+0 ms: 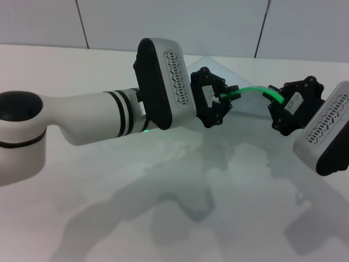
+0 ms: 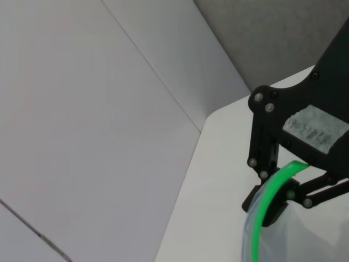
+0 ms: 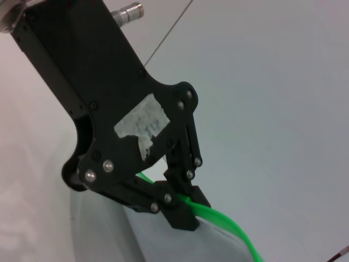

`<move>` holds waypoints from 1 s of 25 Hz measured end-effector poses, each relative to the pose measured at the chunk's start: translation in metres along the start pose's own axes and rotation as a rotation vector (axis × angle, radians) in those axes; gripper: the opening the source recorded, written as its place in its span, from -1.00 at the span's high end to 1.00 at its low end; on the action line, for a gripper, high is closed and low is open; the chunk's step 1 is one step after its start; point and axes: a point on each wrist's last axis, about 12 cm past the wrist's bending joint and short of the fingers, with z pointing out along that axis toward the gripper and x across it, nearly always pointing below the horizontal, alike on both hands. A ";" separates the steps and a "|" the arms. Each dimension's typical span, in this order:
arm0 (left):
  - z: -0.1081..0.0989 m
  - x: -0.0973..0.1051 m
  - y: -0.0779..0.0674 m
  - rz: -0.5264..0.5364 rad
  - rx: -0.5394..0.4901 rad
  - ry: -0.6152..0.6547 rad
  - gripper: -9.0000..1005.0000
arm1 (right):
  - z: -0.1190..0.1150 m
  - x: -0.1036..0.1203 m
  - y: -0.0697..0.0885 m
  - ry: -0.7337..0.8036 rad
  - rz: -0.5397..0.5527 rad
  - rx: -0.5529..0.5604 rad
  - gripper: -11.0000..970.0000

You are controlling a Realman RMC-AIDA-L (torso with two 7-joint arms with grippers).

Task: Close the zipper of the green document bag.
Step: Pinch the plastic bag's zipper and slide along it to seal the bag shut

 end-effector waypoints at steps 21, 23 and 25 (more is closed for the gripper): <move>-0.010 0.026 -0.005 -0.058 -0.039 0.093 0.79 | -0.003 0.002 -0.004 0.006 0.005 0.019 0.75; -0.012 0.030 -0.005 -0.067 -0.042 0.103 0.79 | -0.003 0.002 -0.005 0.006 0.006 0.021 0.75; -0.013 0.033 -0.005 -0.078 -0.051 0.117 0.79 | -0.003 0.003 -0.005 0.007 0.007 0.024 0.74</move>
